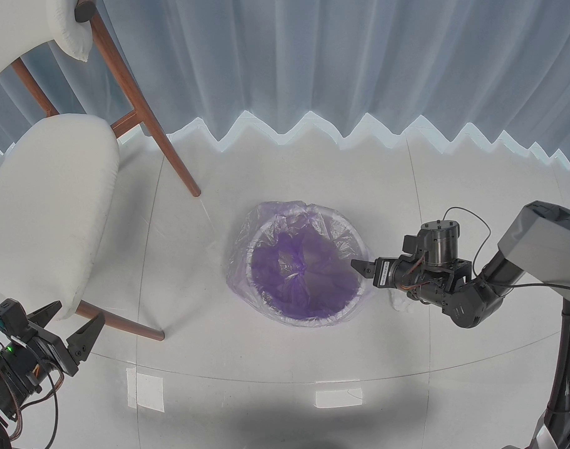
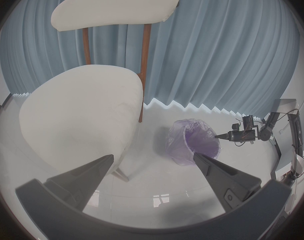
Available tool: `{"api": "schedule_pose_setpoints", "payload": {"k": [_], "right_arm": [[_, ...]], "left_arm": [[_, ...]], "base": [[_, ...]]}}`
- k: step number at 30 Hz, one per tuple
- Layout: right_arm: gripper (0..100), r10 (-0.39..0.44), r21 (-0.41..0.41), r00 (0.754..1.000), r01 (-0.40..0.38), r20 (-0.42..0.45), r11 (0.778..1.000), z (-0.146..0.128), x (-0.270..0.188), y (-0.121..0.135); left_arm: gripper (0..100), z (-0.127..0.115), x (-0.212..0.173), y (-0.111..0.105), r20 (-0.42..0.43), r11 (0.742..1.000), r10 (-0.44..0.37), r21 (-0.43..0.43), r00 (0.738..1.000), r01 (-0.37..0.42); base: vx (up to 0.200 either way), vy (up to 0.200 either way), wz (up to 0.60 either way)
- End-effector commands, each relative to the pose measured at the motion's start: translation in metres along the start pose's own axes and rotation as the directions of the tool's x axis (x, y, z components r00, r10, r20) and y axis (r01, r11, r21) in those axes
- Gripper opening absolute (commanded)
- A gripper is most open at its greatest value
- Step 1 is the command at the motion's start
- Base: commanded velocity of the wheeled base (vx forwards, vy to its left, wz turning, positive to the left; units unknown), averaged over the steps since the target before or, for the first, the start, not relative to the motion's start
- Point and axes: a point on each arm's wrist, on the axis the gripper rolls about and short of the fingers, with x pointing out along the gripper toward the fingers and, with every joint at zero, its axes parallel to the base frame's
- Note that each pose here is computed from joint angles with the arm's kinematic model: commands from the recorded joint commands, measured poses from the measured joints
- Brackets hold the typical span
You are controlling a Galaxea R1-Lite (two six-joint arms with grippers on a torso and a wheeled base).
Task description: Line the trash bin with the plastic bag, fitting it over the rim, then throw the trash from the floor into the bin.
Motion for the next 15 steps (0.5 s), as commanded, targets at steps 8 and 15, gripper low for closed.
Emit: {"api": "schedule_pose_setpoints", "payload": {"k": [8, 15], "right_arm": [[100, 0.011, -0.008, 0.999, -0.011, -0.045, 1.000, -0.022, 0.039, 0.004], [0, 0.015, -0.024, 0.997, -0.017, -0.074, 1.000, -0.033, 0.045, 0.015]], "left_arm": [[100, -0.006, -0.001, 0.001, -0.033, 1.000, 0.005, -0.004, 0.999, -0.005], [100, -0.006, -0.001, 0.001, -0.030, 1.000, 0.006, -0.004, 1.000, -0.006]], "base": [[0.000, 0.000, 0.00], [0.000, 0.000, 0.00]]}}
